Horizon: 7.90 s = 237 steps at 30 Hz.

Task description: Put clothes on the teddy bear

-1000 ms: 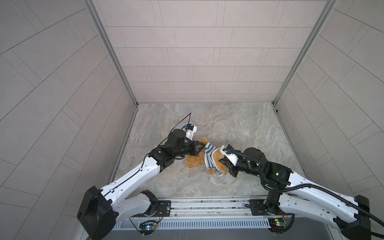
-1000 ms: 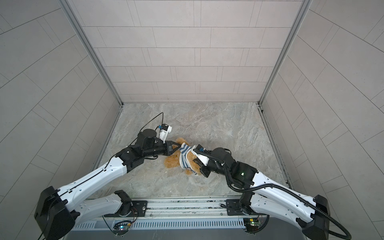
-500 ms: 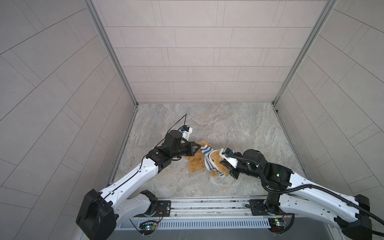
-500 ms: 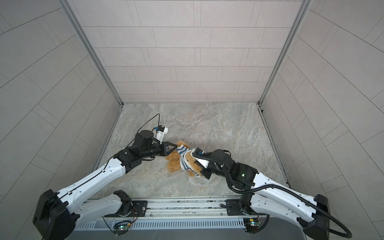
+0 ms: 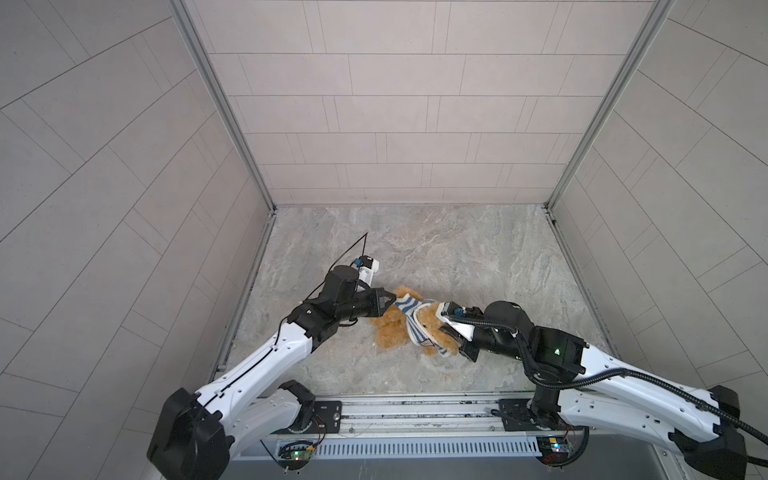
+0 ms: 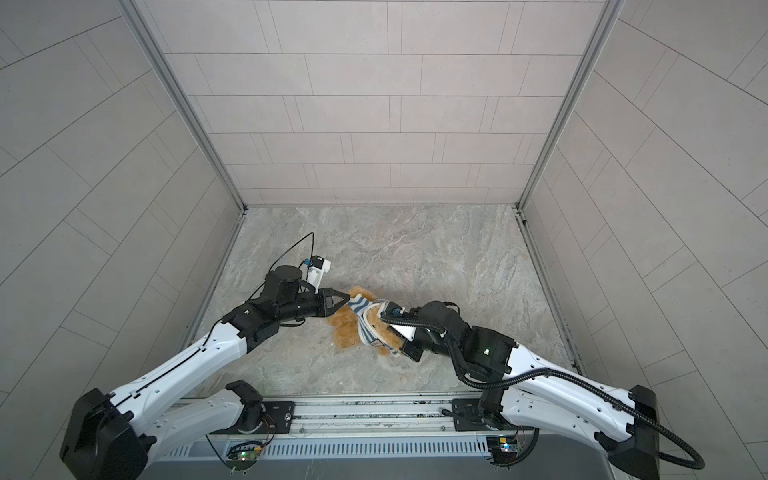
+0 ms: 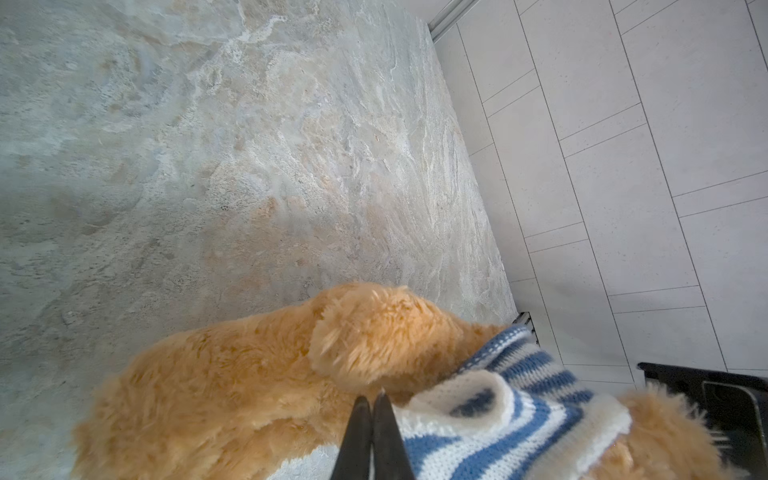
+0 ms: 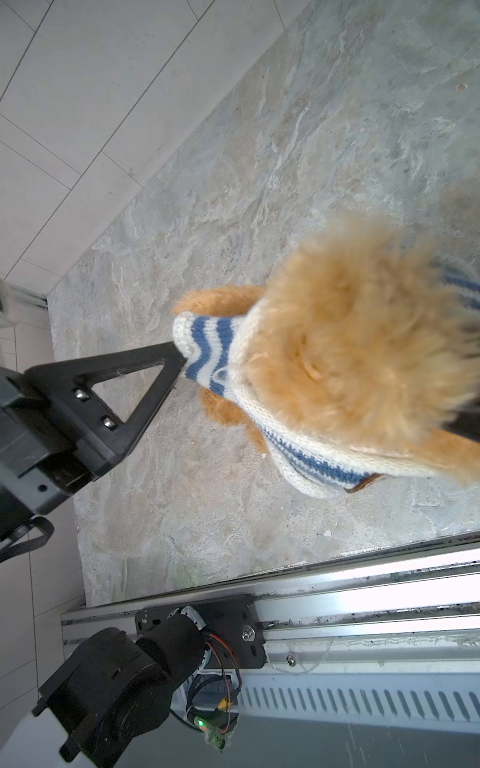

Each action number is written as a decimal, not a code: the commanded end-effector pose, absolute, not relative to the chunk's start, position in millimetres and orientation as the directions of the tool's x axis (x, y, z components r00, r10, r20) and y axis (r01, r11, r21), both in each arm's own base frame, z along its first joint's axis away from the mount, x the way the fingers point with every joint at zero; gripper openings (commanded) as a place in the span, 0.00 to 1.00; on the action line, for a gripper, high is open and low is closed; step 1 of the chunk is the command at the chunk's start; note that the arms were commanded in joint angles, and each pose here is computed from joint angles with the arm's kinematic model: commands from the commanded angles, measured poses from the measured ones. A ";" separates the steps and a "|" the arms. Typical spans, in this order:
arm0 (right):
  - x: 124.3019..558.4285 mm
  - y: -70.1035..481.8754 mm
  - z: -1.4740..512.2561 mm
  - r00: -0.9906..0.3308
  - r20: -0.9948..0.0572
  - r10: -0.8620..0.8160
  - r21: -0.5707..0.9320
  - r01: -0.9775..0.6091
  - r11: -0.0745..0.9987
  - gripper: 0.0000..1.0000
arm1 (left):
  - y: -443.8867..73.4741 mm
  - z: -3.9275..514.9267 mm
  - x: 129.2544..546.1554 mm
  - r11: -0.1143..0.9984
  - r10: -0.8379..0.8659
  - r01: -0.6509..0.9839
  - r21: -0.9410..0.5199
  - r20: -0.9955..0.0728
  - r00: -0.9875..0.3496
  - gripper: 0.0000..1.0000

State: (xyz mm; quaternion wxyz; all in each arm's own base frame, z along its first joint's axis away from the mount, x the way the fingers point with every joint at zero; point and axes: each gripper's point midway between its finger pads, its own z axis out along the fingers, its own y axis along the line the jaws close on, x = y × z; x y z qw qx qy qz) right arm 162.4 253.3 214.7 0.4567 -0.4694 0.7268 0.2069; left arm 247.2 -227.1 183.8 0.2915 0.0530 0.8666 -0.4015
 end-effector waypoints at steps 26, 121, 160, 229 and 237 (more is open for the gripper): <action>182.2 259.8 244.9 -0.190 -0.943 -0.274 -0.018 -0.791 0.611 0.00 | -247.3 202.1 173.3 0.517 -0.081 0.483 -0.707 -0.602 -0.794 0.59; 175.9 269.0 232.4 0.288 -0.730 -0.619 -0.543 -0.795 0.271 0.00 | -267.8 228.3 193.0 0.486 0.043 0.552 -0.677 -0.613 -0.789 0.29; 179.9 273.2 249.4 0.142 -0.850 -0.508 -0.419 -0.767 0.486 0.00 | -189.1 174.2 242.9 0.750 -0.156 0.273 -0.602 -0.563 -0.812 0.00; 249.1 191.6 291.1 -0.329 -0.525 0.785 0.841 -0.062 0.537 0.00 | -339.0 210.4 223.9 0.478 -0.303 0.405 -0.779 -0.579 -0.757 0.07; 242.8 191.3 302.3 -0.348 -0.509 0.788 0.854 -0.091 0.512 0.00 | -312.8 167.2 237.8 0.609 -0.314 0.303 -0.733 -0.574 -0.757 0.00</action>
